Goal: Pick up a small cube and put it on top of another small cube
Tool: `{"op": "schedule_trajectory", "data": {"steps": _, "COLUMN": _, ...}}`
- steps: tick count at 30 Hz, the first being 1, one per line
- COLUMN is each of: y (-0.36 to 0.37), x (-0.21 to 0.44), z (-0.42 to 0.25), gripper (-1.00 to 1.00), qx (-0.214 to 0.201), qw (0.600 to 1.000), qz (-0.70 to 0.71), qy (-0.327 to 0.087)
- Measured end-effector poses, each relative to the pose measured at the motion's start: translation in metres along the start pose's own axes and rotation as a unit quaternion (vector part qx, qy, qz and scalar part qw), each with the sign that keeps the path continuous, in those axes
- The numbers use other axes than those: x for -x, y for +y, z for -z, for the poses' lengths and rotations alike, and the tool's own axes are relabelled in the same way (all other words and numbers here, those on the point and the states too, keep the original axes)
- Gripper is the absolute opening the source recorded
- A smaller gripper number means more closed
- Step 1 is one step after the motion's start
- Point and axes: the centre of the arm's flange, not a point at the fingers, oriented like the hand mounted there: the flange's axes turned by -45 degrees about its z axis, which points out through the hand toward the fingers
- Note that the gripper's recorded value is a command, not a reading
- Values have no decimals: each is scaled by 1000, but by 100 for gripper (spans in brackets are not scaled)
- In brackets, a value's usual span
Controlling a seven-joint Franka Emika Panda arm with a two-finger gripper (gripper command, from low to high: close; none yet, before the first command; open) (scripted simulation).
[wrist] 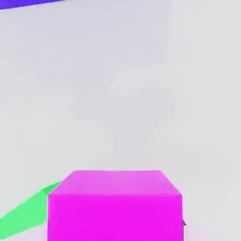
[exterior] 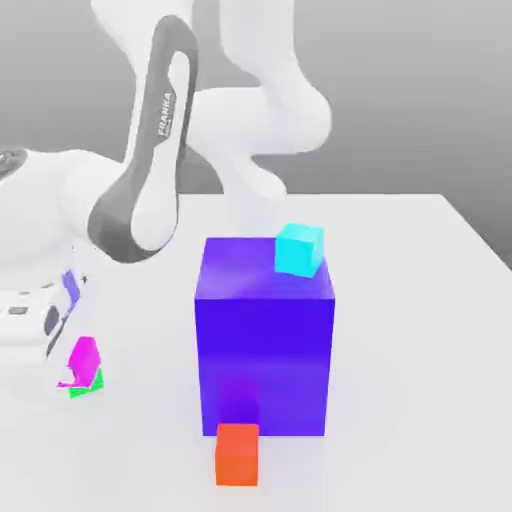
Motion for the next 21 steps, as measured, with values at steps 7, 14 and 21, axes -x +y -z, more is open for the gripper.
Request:
{"op": "schedule_trajectory", "data": {"steps": 7, "y": -45, "x": 9, "z": 13, "gripper": -100, "qx": 26, "qw": 990, "qz": 139, "qy": -16}}
{"op": "schedule_trajectory", "data": {"steps": 14, "y": -69, "x": 3, "z": 27, "gripper": -100, "qx": 58, "qw": 960, "qz": 268, "qy": -58}}
{"op": "schedule_trajectory", "data": {"steps": 21, "y": -60, "x": 5, "z": -4, "gripper": -100, "qx": 63, "qw": 956, "qz": 278, "qy": -61}}
